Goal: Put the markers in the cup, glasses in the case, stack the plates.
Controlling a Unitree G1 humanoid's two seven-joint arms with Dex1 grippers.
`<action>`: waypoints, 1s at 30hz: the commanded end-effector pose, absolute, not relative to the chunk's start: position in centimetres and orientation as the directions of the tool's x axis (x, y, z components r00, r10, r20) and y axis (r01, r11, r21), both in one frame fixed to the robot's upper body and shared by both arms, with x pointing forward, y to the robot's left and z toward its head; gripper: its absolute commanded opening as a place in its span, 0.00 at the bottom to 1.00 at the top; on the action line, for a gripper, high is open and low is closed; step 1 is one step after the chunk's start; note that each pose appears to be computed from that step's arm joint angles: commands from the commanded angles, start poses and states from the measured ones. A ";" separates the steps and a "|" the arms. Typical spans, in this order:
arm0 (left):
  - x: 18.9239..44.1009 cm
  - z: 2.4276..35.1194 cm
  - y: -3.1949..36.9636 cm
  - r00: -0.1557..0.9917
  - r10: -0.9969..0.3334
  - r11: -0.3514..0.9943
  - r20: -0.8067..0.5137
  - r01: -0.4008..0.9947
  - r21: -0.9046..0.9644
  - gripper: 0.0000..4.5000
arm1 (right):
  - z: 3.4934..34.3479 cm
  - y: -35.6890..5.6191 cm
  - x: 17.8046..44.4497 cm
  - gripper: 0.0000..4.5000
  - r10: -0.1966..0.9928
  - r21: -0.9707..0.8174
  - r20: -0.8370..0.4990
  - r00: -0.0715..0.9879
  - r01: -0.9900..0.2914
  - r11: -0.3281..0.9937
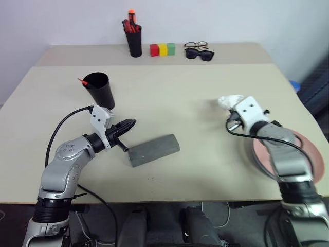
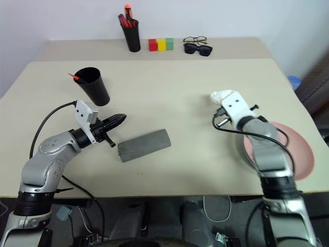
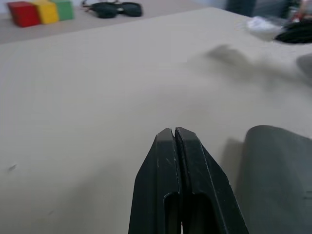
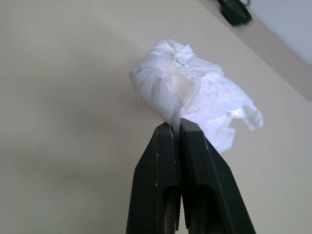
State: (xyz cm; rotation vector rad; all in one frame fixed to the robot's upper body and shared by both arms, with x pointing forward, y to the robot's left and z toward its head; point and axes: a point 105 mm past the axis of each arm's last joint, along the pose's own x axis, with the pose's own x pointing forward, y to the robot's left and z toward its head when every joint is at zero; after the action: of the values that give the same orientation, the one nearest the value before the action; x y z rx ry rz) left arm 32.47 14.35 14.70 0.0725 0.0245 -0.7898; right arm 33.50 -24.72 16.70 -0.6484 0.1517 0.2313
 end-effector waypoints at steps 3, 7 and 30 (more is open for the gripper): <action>34.0 15.3 12.8 0.640 -0.768 0.636 -0.029 0.767 0.090 0.00 | 18.1 -28.9 26.6 0.01 0.034 -0.576 -0.266 0.963 -0.187 0.796; 35.0 15.3 12.5 0.639 -0.769 0.633 -0.022 0.766 0.112 0.00 | 15.9 -30.9 24.4 0.30 -0.044 -0.572 -0.389 0.920 -0.204 0.794; 27.0 15.2 30.7 0.984 -0.165 0.959 -0.059 0.175 0.222 0.00 | 18.3 -19.4 33.9 0.96 0.641 -0.285 -0.136 0.755 -0.650 0.705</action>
State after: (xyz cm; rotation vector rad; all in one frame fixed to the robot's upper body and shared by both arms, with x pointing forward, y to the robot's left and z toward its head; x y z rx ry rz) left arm 27.25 30.65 12.98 0.1974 0.1149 -0.1979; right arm 33.95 -20.09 17.30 -0.3340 0.0713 0.6748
